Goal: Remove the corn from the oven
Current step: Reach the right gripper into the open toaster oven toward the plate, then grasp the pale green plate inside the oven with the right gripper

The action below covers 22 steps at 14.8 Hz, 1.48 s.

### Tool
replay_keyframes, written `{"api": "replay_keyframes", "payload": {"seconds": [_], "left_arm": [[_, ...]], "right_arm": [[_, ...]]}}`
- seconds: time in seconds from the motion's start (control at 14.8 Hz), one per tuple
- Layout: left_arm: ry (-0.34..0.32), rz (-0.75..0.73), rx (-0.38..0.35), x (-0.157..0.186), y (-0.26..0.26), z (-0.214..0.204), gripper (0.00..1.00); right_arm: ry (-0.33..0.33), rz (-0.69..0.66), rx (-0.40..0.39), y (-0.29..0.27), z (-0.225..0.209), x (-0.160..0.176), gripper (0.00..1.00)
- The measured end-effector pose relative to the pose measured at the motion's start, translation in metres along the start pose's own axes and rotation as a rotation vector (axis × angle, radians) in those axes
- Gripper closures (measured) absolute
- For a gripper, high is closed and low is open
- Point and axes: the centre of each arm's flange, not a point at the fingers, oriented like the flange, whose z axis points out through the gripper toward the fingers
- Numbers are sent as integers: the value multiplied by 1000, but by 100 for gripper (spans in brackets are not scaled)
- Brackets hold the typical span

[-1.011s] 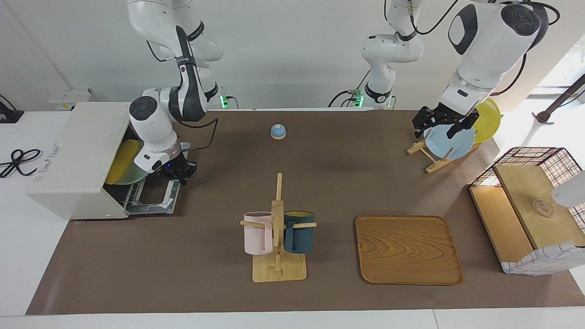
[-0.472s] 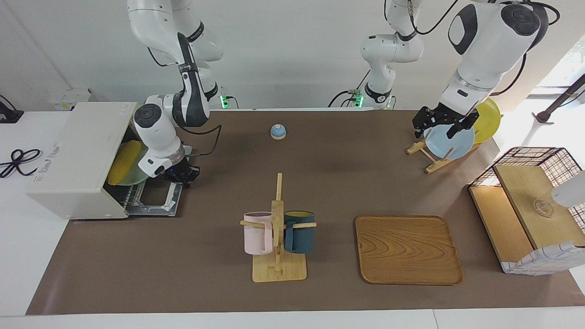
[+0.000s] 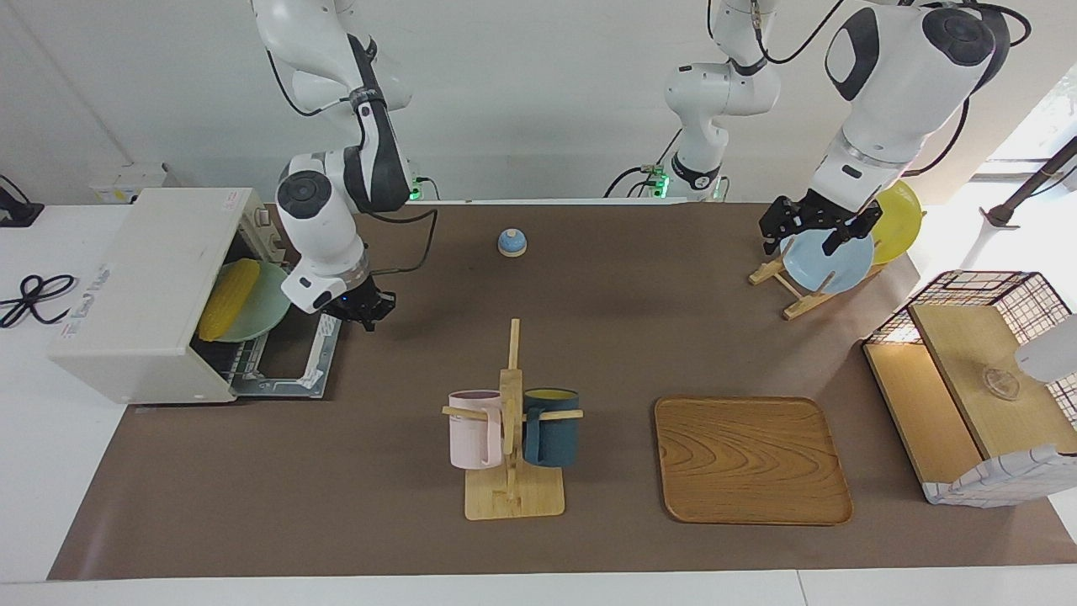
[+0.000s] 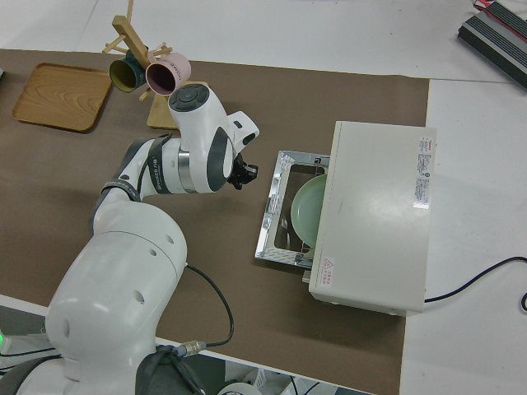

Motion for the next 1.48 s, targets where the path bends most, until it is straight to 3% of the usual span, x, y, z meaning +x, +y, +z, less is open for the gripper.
{"api": "replay_keyframes", "payload": {"seconds": [0.07, 0.13, 0.47, 0.54, 1.21, 1.48], "left_arm": [[0, 0, 0, 0, 0, 0, 0], [0, 0, 0, 0, 0, 0, 0], [0, 0, 0, 0, 0, 0, 0], [0, 0, 0, 0, 0, 0, 0], [0, 0, 0, 0, 0, 0, 0], [0, 0, 0, 0, 0, 0, 0]], "right_arm": [[-7, 22, -2, 12, -19, -3, 95], [-9, 49, -3, 26, -32, -8, 88], [-29, 128, 4, 91, -26, -21, 37], [-29, 123, 5, 93, -22, -23, 33], [-42, 43, 15, 126, 16, -41, 35], [-54, 20, 17, 125, 21, -45, 79]]}}
